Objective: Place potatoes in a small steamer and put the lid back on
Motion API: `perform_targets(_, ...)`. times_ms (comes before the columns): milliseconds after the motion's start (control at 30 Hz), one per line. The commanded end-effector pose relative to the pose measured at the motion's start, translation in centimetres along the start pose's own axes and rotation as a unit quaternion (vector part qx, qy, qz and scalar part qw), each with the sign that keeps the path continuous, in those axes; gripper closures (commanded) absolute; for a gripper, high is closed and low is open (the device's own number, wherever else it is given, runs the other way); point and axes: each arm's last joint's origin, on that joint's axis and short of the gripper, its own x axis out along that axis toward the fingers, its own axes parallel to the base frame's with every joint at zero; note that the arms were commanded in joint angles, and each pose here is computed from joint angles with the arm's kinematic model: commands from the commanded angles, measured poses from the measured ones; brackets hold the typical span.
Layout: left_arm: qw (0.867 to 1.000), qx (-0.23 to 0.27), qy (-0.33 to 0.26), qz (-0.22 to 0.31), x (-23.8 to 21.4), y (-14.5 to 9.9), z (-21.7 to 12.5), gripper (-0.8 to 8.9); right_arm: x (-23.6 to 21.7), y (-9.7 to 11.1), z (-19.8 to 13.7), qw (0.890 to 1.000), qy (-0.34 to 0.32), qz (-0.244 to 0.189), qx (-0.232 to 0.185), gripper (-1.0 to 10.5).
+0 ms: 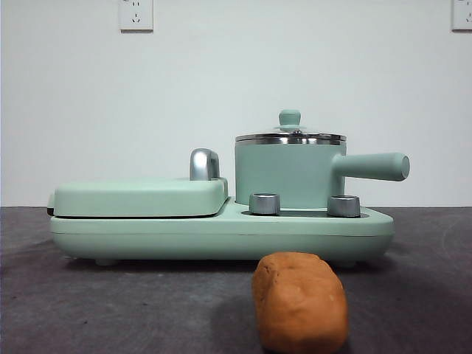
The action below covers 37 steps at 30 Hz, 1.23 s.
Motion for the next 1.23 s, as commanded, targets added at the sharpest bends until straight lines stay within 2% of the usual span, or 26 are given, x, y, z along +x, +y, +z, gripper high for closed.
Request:
perform_targets(33,1.0,-0.013,0.007,-0.021,-0.2,-1.2,2.1,7.98,-0.9,1.3,2.6,1.0,0.007,0.025,0.015,9.3)
perform_targets(267,0.994,-0.015,0.067,-0.086,0.5,-4.1,7.2,7.98,-1.7,3.8,7.6,0.993,0.083,0.078,0.012,9.3)
perform_targets(500,0.977,0.009,0.133,-0.163,2.7,-6.2,10.7,7.98,-1.2,5.4,10.9,0.978,0.147,0.147,-0.035,9.3)
perform_targets(633,0.957,0.019,0.195,-0.216,4.2,-7.0,11.2,7.98,-0.7,5.9,11.7,0.966,0.169,0.19,-0.049,9.3)
perform_targets(767,0.933,0.006,0.245,-0.263,5.6,-7.5,11.0,7.97,-0.4,6.0,11.8,0.961,0.176,0.211,-0.045,9.3)
perform_targets(1000,0.92,-0.003,0.278,-0.275,6.9,-7.8,10.2,7.77,-0.4,5.9,11.8,0.96,0.181,0.21,-0.042,9.3)
perform_targets(1067,0.919,-0.003,0.28,-0.278,7.1,-7.9,10.1,6.59,-0.4,5.9,11.7,0.96,0.182,0.209,-0.042,8.8)
perform_targets(1133,0.918,-0.002,0.281,-0.28,7.1,-8.0,10.0,4.38,-0.4,5.9,11.7,0.96,0.183,0.209,-0.041,7.4)
perform_targets(1167,0.918,-0.002,0.281,-0.281,7.1,-8.0,10.0,3.67,-0.4,5.9,11.7,0.96,0.183,0.209,-0.041,6.9)
perform_targets(1233,0.917,-0.001,0.281,-0.284,7.1,-8.1,10.0,3.37,-0.4,5.9,11.7,0.96,0.183,0.209,-0.041,5.9)
